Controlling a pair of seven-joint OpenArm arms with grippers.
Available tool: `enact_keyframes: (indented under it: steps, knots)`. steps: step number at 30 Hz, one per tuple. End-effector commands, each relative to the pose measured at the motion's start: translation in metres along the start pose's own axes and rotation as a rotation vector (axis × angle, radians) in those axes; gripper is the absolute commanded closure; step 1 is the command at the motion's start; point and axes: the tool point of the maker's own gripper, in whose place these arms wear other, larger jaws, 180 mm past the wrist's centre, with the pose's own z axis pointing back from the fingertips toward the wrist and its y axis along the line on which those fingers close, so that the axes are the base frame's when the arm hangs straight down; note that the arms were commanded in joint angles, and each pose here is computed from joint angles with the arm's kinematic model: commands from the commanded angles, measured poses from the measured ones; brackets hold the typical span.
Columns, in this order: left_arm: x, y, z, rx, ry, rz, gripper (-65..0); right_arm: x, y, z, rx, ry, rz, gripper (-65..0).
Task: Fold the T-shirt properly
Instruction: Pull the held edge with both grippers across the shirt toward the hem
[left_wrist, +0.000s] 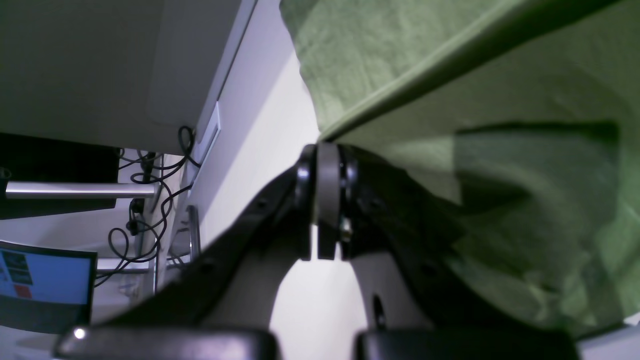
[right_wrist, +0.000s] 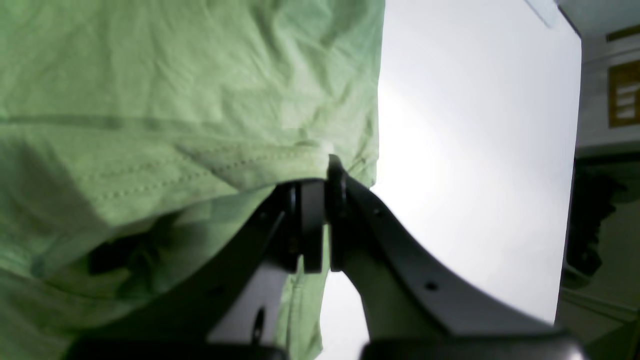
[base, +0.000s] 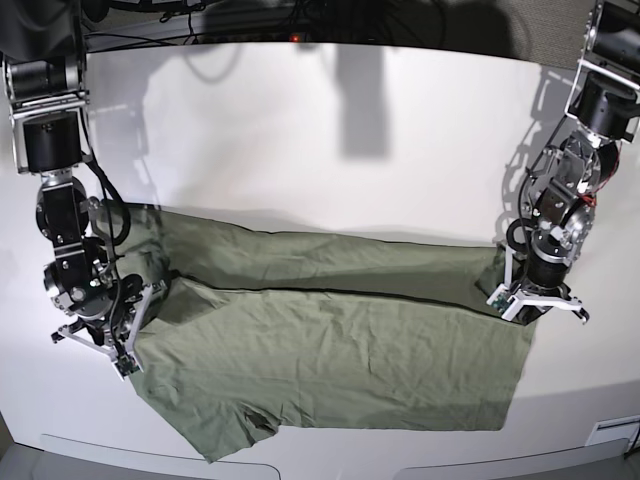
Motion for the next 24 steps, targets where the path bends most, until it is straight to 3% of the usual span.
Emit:
enact_keyframes:
  steps: [1,13,24]
  knots:
    - [0.011,0.03,-0.005,0.072,-0.031,-0.001,0.0,0.022,-0.024,0.005,-0.048,-0.057,-0.006,0.0]
    - [0.012,0.03,-0.006,0.071,-0.03,0.018,0.0,0.044,-0.039,0.009,-0.071,-0.095,-0.014,0.0]
    - [-0.019,0.027,-0.028,0.04,0.018,0.027,0.0,0.026,-0.033,0.0,-0.053,-0.046,-0.029,0.0]
